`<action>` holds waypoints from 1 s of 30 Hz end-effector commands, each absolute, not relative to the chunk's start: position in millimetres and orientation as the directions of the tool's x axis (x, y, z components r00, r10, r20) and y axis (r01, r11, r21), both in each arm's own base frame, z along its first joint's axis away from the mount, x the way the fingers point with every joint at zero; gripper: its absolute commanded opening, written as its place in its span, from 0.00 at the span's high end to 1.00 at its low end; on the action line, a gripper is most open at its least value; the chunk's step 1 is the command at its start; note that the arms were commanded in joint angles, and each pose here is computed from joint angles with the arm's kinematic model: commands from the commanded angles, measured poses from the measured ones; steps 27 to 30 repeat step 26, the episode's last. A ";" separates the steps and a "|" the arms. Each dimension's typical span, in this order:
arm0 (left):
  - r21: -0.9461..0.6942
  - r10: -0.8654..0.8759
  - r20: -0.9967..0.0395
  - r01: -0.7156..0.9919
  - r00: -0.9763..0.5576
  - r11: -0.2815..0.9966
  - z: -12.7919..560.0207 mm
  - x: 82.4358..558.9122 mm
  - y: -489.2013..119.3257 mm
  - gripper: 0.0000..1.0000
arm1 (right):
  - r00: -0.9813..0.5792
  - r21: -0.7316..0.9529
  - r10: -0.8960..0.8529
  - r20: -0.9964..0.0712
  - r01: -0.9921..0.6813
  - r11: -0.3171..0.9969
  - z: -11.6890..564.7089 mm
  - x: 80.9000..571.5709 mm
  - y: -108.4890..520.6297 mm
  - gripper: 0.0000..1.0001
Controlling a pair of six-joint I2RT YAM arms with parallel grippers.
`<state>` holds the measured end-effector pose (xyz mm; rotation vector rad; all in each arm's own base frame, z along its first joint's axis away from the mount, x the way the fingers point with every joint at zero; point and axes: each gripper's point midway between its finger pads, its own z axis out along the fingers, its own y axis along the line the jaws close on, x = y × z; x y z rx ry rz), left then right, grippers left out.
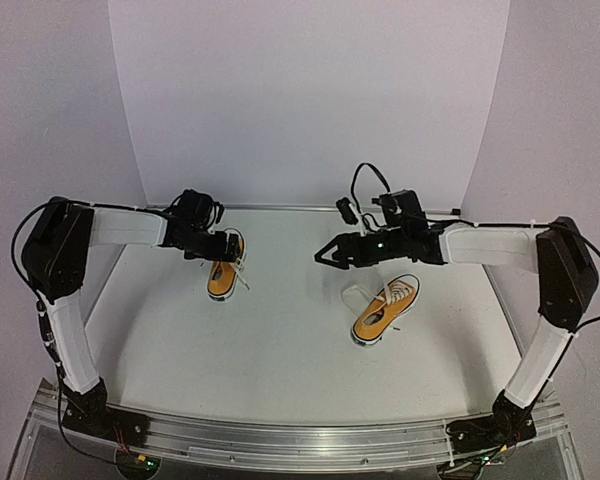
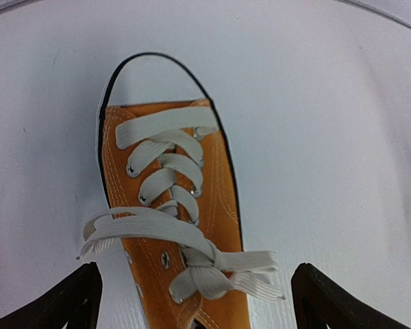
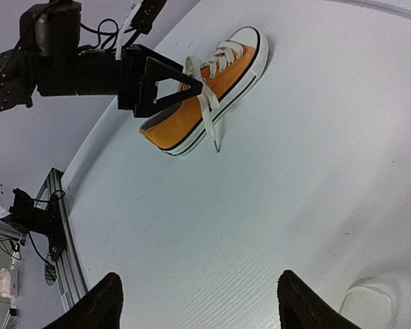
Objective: Tie the shoes
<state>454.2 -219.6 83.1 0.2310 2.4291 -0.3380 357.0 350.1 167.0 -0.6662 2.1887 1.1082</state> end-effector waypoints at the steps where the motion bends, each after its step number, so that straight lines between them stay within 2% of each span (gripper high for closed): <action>1: -0.248 0.007 -0.787 0.326 -0.617 0.912 190.7 436.6 -220.2 0.00 | -0.505 0.378 -0.086 -0.859 -0.738 0.559 252.7 361.5 330.7 0.25; 2: -0.269 -0.026 -0.801 0.321 -0.598 0.908 202.3 431.3 -217.3 0.00 | -0.458 0.349 -0.054 -0.887 -0.742 0.572 269.1 360.2 323.9 0.25; 5: -0.350 -0.151 -0.836 0.299 -0.528 0.888 234.3 411.8 -205.3 0.00 | -0.289 0.295 0.117 -0.950 -0.709 0.641 328.7 349.4 288.9 0.04; 6: -0.364 -0.155 -0.839 0.325 -0.522 0.873 239.0 404.6 -207.2 0.00 | -0.264 0.300 0.158 -0.952 -0.681 0.668 335.8 347.8 277.9 0.02; 10: -0.412 -0.101 -0.752 0.344 -0.651 0.844 210.5 383.1 -219.1 0.00 | -0.278 0.332 0.202 -0.939 -0.583 0.741 318.6 348.9 254.5 0.02; 16: -0.421 0.032 -0.637 0.383 -0.770 0.822 137.3 340.0 -259.0 0.00 | -0.518 0.475 0.143 -0.843 -0.593 0.650 241.1 339.6 283.4 0.02; 22: -0.417 0.078 -0.590 0.386 -0.804 0.823 101.9 318.4 -276.6 0.00 | -0.626 0.564 0.159 -0.763 -0.525 0.637 193.0 333.8 285.4 0.02; 30: -0.406 0.073 -0.606 0.387 -0.792 0.828 103.8 318.7 -277.5 0.00 | -0.629 0.567 0.162 -0.761 -0.523 0.637 192.1 333.5 285.6 0.02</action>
